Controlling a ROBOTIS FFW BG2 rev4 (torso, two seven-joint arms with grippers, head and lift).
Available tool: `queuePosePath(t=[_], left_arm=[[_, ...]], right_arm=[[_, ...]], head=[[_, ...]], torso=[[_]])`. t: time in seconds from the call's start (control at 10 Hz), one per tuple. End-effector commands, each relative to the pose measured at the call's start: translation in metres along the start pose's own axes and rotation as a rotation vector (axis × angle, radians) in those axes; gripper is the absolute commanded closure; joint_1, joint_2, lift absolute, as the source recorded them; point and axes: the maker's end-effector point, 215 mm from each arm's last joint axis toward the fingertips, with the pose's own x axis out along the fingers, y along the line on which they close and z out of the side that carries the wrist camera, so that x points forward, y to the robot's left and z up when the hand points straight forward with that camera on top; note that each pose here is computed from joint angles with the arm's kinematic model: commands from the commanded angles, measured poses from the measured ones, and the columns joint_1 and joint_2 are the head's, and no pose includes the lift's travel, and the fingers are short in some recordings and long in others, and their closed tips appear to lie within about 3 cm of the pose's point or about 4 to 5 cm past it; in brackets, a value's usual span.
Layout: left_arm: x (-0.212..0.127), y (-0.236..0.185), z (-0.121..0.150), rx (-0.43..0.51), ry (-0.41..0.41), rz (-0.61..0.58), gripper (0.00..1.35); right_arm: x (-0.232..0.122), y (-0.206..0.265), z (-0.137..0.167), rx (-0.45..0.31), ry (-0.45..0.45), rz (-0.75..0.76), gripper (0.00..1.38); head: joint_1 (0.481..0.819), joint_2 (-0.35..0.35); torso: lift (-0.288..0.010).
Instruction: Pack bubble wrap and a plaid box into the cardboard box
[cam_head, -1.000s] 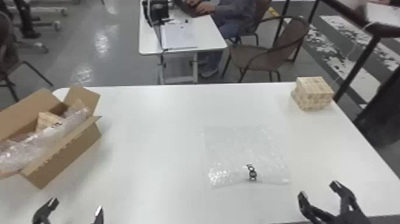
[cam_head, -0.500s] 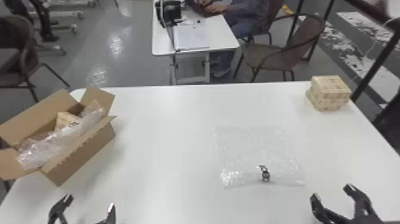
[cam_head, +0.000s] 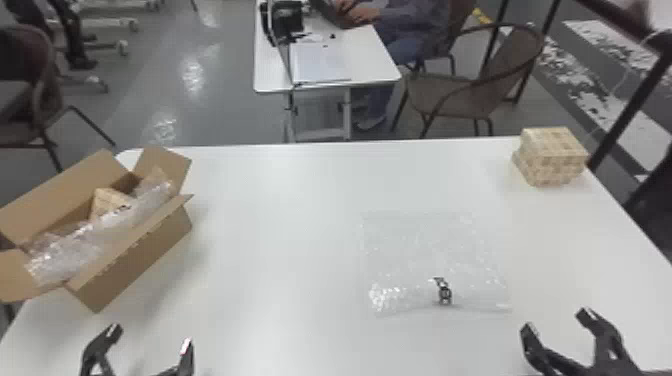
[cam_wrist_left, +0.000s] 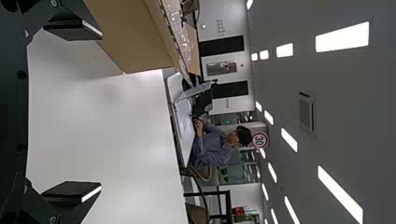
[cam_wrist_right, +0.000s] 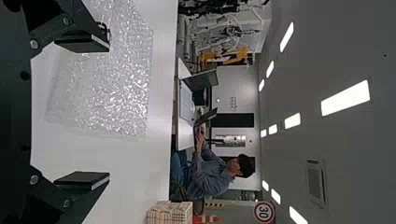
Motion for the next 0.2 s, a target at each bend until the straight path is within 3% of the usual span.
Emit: queuePosePath(t=[0.0, 0.1], left_arm=[[-0.0005, 0.0004, -0.0010, -0.005, 0.001, 0.004, 0.16], [-0.0004, 0.0007, -0.0018, -0.007, 0.002, 0.005, 0.16]], right_arm=[[0.0001, 0.0005, -0.0007, 0.004, 0.001, -0.001, 0.30], [0.0001, 0.0005, -0.0011, 0.004, 0.003, -0.001, 0.30]], head=[[0.695, 0.016], [0.695, 0.017]], torso=[[-0.110], [-0.110]])
